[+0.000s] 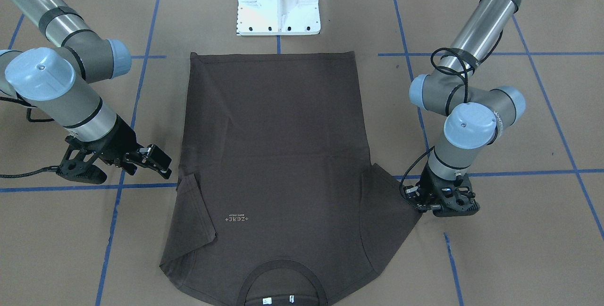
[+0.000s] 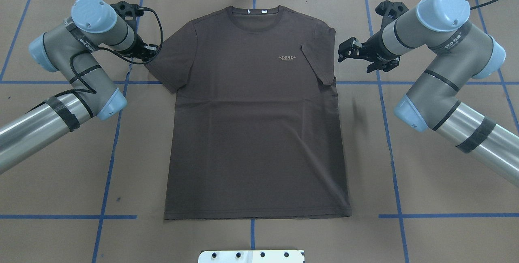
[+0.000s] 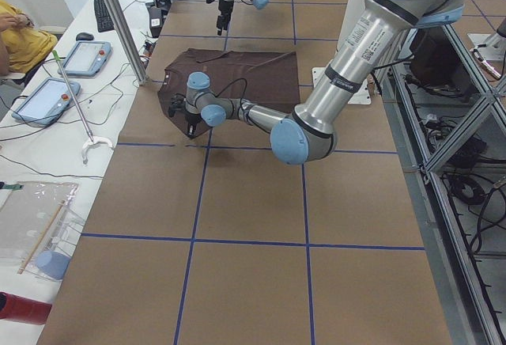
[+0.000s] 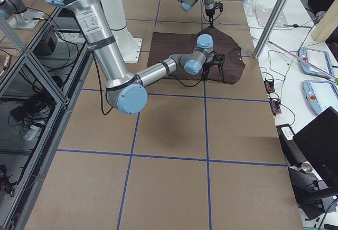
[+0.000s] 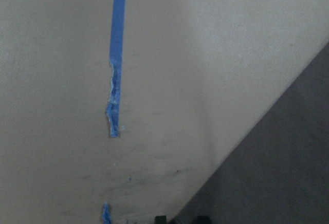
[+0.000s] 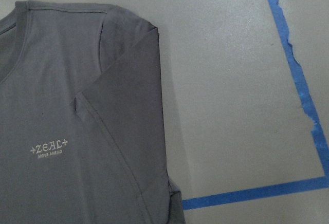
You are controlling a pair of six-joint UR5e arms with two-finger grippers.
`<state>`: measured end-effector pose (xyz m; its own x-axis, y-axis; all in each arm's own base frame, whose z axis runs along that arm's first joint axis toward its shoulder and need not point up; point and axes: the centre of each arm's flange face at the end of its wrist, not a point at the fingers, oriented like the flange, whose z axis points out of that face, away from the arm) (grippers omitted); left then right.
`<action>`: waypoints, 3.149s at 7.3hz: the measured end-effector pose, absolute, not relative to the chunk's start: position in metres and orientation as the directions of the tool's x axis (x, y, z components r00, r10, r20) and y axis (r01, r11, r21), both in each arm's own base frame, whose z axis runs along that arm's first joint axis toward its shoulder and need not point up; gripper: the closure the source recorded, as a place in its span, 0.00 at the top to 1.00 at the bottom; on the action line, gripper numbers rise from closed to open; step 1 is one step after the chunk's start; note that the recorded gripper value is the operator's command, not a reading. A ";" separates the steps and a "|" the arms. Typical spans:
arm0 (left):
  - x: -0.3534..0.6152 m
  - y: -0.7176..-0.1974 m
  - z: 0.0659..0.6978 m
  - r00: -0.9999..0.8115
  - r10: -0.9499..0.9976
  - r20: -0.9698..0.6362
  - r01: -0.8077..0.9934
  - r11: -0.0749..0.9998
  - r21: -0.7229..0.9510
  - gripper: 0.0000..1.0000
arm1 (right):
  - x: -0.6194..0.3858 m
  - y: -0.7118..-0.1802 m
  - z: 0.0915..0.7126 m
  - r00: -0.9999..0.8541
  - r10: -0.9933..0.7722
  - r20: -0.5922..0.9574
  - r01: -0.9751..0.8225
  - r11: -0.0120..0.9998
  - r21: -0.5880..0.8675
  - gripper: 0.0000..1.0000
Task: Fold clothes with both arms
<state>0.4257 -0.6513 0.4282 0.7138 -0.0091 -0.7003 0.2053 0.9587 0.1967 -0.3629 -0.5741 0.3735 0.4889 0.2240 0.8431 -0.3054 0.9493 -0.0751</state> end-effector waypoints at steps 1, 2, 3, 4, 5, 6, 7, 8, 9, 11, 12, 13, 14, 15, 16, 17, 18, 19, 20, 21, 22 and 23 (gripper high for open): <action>0.426 -0.651 0.426 0.713 -0.007 -0.702 0.204 0.959 0.199 0.00 | -0.363 -0.574 0.374 0.490 0.225 0.842 -0.306 0.949 -0.075 1.00; 0.427 -0.652 0.418 0.707 -0.002 -0.707 0.204 0.958 0.201 0.00 | -0.362 -0.574 0.375 0.490 0.225 0.842 -0.306 0.949 -0.076 1.00; 0.428 -0.653 0.401 0.699 0.004 -0.715 0.204 0.957 0.206 0.00 | -0.362 -0.575 0.375 0.490 0.226 0.842 -0.306 0.949 -0.076 1.00; 0.431 -0.655 0.375 0.688 0.005 -0.725 0.206 0.957 0.202 0.00 | -0.362 -0.574 0.374 0.489 0.225 0.842 -0.306 0.949 -0.076 1.00; 0.436 -0.657 0.350 0.673 -0.010 -0.740 0.218 0.958 0.185 0.00 | -0.362 -0.574 0.373 0.488 0.224 0.843 -0.306 0.949 -0.075 1.00; 0.448 -0.657 0.327 0.651 -0.037 -0.758 0.239 0.958 0.159 0.00 | -0.362 -0.574 0.373 0.488 0.224 0.844 -0.307 0.949 -0.075 1.00; 0.465 -0.657 0.307 0.632 -0.066 -0.772 0.257 0.958 0.129 0.00 | -0.362 -0.574 0.374 0.488 0.226 0.843 -0.308 0.948 -0.076 1.00; 0.481 -0.658 0.292 0.619 -0.088 -0.780 0.269 0.957 0.106 0.00 | -0.362 -0.574 0.376 0.489 0.229 0.841 -0.308 0.948 -0.079 1.00; 0.492 -0.658 0.284 0.611 -0.102 -0.785 0.276 0.957 0.091 0.00 | -0.362 -0.574 0.378 0.491 0.233 0.840 -0.310 0.947 -0.082 1.00; 0.502 -0.660 0.279 0.600 -0.105 -0.793 0.282 0.955 0.087 0.00 | -0.363 -0.574 0.380 0.494 0.237 0.836 -0.312 0.946 -0.084 1.00; 0.504 -0.662 0.282 0.595 -0.103 -0.797 0.284 0.955 0.090 0.00 | -0.364 -0.574 0.382 0.496 0.239 0.835 -0.312 0.946 -0.086 1.00; 0.505 -0.663 0.283 0.593 -0.102 -0.799 0.285 0.954 0.090 0.00 | -0.366 -0.574 0.384 0.498 0.241 0.833 -0.312 0.946 -0.088 1.00; 0.506 -0.663 0.284 0.592 -0.102 -0.799 0.286 0.954 0.090 0.00 | -0.368 -0.575 0.387 0.500 0.243 0.831 -0.311 0.946 -0.090 1.00; 0.506 -0.664 0.283 0.592 -0.104 -0.799 0.290 0.953 0.091 0.00 | -0.369 -0.576 0.388 0.501 0.244 0.830 -0.311 0.946 -0.091 1.00; 0.505 -0.665 0.284 0.594 -0.106 -0.797 0.298 0.950 0.096 0.00 | -0.369 -0.576 0.388 0.501 0.244 0.831 -0.311 0.946 -0.090 1.00; 0.505 -0.665 0.285 0.596 -0.106 -0.796 0.304 0.947 0.101 0.00 | -0.369 -0.576 0.388 0.500 0.244 0.831 -0.311 0.946 -0.090 1.00; 0.505 -0.667 0.287 0.594 -0.103 -0.798 0.309 0.945 0.108 0.47 | -0.370 -0.576 0.387 0.498 0.244 0.832 -0.312 0.946 -0.091 1.00; 0.505 -0.668 0.290 0.593 -0.101 -0.799 0.312 0.943 0.113 0.57 | -0.370 -0.576 0.387 0.497 0.245 0.832 -0.313 0.945 -0.092 1.00; 0.505 -0.668 0.292 0.593 -0.097 -0.799 0.313 0.943 0.118 0.58 | -0.369 -0.576 0.387 0.497 0.246 0.833 -0.313 0.945 -0.092 1.00; 0.504 -0.667 0.293 0.592 -0.091 -0.800 0.311 0.942 0.123 0.61 | -0.369 -0.575 0.385 0.496 0.245 0.833 -0.312 0.945 -0.092 1.00; 0.499 -0.662 0.292 0.586 -0.082 -0.806 0.311 0.941 0.130 0.61 | -0.369 -0.573 0.380 0.488 0.249 0.836 -0.315 0.944 -0.097 1.00; 0.484 -0.645 0.294 0.570 -0.066 -0.819 0.310 0.940 0.140 0.61 | -0.369 -0.565 0.369 0.468 0.276 0.839 -0.327 0.937 -0.125 0.98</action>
<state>0.4844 -0.6453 0.2937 0.5700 -0.0657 -0.8190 0.3099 0.9404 0.1402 -0.3692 -0.5647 0.3690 0.4684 0.2759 0.8394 -0.3270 0.9367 -0.1254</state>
